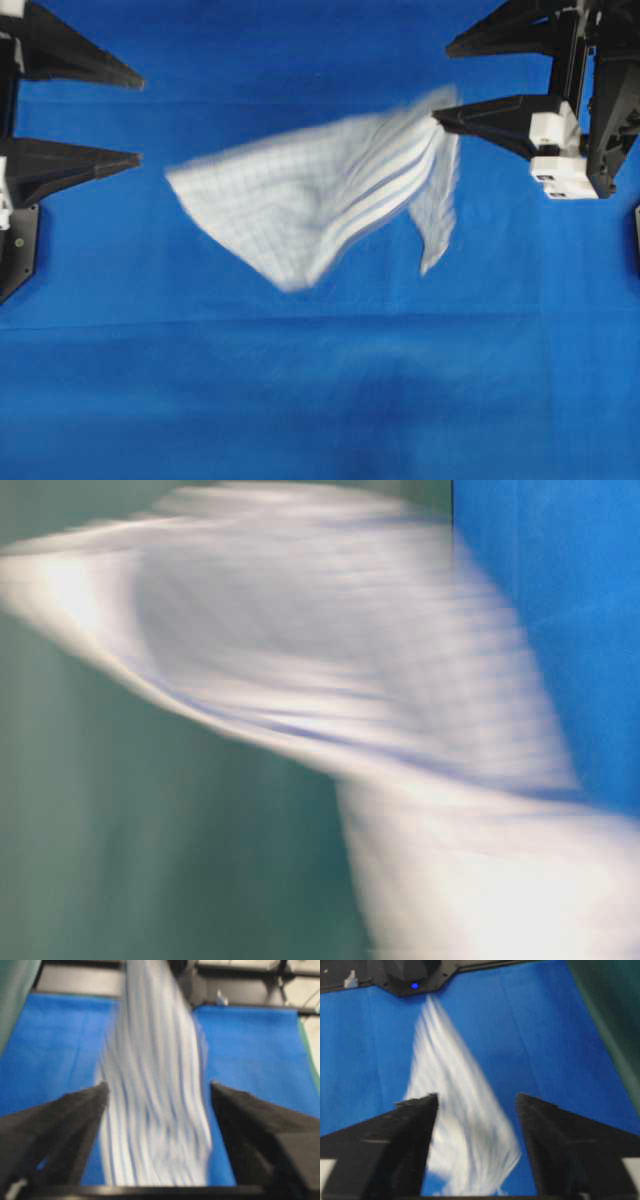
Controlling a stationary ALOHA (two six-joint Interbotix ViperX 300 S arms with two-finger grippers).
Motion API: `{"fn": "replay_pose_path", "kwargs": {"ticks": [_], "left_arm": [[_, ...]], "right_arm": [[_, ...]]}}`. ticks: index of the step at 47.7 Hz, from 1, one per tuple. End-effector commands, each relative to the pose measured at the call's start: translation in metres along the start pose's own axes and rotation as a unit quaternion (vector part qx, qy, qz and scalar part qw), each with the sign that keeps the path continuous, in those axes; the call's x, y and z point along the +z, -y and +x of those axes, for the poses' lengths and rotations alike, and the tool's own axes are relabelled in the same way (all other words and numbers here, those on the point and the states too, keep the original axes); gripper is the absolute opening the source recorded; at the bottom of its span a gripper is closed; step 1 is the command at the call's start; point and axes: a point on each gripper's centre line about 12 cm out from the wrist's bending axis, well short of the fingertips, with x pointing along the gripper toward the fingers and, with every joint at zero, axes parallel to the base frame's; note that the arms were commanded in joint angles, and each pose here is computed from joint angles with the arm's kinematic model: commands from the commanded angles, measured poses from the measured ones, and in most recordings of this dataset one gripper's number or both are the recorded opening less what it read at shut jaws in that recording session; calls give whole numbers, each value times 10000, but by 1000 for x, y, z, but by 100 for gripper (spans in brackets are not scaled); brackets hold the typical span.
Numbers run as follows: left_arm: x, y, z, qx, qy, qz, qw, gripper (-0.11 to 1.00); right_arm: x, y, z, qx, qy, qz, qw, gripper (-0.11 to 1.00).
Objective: Lift the towel with both arms.
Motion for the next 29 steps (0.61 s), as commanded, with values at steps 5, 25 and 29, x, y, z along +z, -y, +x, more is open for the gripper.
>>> {"fn": "replay_pose_path", "kwargs": {"ticks": [5, 25, 29], "left_arm": [[7, 0, -4, 4, 154, -8, 9999, 88], [-45, -2, 32, 30, -222, -22, 9997, 88], [-55, -3, 38, 35, -245, -8, 9997, 88]], "right_arm": [[8, 1, -8, 11, 170, 8, 9999, 63], [-18, 0, 7, 2, -125, -66, 9999, 63], [-29, -1, 14, 42, -154, -104, 9998, 63]]}}
